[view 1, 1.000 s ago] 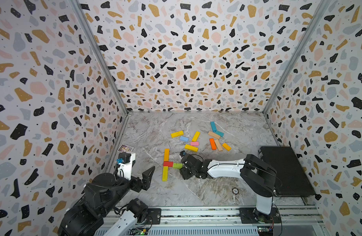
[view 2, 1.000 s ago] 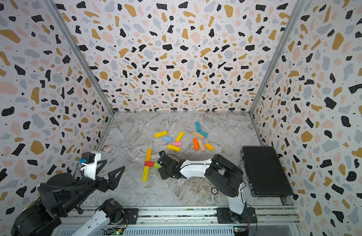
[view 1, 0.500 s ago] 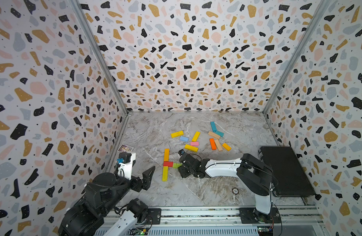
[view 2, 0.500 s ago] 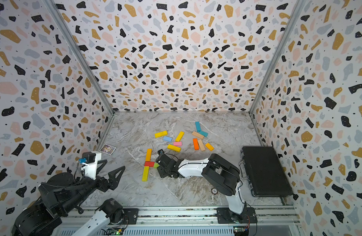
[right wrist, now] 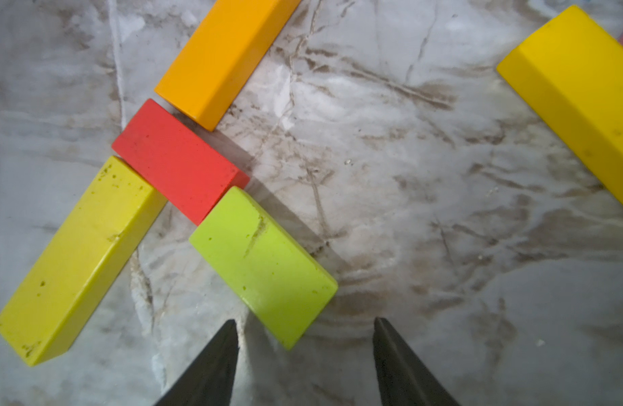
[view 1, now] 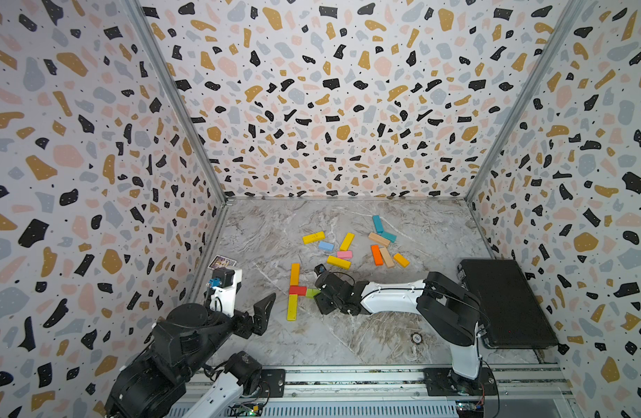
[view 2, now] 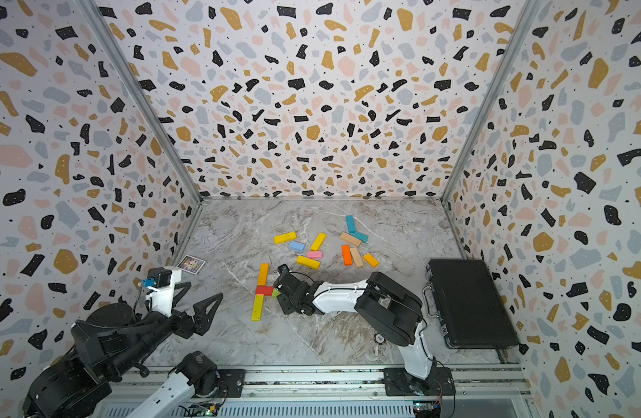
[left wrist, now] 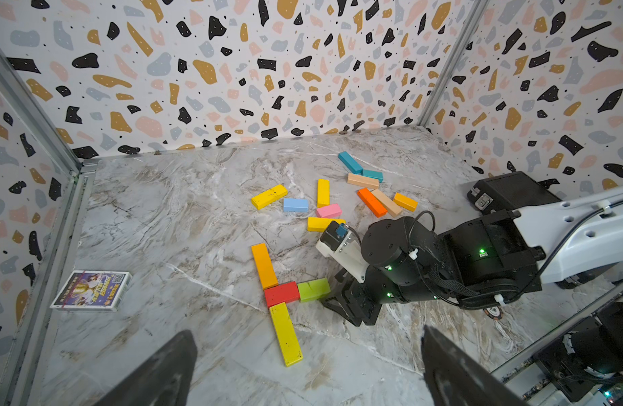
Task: Assemble the letter h with building blocks
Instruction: Assemble the building block at the center of the board.
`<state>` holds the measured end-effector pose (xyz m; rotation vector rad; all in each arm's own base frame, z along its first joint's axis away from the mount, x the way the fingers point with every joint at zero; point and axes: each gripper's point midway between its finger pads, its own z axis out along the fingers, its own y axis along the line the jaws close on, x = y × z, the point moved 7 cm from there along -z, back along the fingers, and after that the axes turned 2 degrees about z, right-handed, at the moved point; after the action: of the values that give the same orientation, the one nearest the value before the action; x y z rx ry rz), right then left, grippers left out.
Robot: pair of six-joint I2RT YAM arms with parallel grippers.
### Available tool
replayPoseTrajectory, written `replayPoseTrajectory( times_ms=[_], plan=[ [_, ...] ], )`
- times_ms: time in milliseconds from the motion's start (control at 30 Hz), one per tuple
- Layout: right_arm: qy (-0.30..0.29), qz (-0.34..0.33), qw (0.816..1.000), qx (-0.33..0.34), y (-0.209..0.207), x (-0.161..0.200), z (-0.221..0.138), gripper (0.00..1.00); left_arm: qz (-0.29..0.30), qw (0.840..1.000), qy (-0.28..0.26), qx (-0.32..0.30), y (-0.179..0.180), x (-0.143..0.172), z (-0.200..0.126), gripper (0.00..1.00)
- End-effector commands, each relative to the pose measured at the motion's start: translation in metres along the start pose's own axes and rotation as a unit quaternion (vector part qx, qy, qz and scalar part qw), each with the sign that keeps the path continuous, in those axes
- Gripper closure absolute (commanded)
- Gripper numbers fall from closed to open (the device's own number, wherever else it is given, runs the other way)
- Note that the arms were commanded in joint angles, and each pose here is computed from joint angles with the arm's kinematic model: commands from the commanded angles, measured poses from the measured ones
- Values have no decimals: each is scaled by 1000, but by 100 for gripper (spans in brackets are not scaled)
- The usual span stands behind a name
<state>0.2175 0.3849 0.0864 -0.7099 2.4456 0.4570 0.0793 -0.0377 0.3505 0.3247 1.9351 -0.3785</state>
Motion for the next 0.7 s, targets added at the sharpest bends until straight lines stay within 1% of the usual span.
replayPoseTrajectory(
  times_ms=[0, 667],
  plan=[
    [30, -12, 999, 21, -5, 10, 6, 37, -4, 1000, -16, 4, -2, -8, 5, 1],
    [28, -13, 999, 25, -11, 6, 11, 37, -4, 1000, -11, 7, -3, -8, 10, 1]
  ],
)
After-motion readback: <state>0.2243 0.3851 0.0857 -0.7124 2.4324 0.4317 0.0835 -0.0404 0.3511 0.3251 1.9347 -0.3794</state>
